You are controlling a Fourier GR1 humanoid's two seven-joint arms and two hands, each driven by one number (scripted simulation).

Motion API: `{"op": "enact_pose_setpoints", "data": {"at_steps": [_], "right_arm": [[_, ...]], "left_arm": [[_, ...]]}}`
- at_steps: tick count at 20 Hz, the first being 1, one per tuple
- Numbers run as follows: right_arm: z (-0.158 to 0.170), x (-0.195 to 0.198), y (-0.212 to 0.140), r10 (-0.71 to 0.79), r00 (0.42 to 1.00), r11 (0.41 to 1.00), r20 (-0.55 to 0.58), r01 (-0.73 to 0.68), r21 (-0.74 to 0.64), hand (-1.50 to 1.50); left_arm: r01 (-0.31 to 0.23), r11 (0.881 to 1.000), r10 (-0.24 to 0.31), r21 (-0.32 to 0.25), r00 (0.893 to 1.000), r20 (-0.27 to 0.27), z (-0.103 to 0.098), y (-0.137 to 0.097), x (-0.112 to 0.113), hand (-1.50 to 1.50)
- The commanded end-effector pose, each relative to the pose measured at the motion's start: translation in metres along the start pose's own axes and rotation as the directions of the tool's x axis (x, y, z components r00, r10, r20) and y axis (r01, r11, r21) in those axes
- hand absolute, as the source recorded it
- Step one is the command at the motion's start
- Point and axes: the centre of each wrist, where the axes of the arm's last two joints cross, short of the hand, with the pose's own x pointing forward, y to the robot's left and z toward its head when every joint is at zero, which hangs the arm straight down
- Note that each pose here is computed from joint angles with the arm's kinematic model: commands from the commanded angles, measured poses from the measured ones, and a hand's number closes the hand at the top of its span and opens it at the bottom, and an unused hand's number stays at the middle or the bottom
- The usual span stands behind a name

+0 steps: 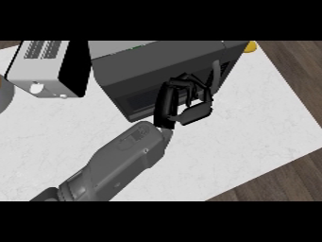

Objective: Pick up the milk, place it into the microwave and close the microwave

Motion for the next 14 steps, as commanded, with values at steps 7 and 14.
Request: {"op": "enact_pose_setpoints", "data": {"at_steps": [7,14], "right_arm": [[-0.009,0.01,-0.001,-0.027,1.0,0.998,0.013,0.027,0.058,-1.5],[-0.01,0.013,-0.002,-0.059,0.998,0.993,0.0,0.059,0.103,-1.5]], "left_arm": [[0.021,0.999,-0.022,0.039,1.0,0.005,-0.023,0.007,0.003,1.5],[0.005,0.999,-0.005,0.043,1.0,0.009,-0.023,0.007,0.002,1.5]]}}
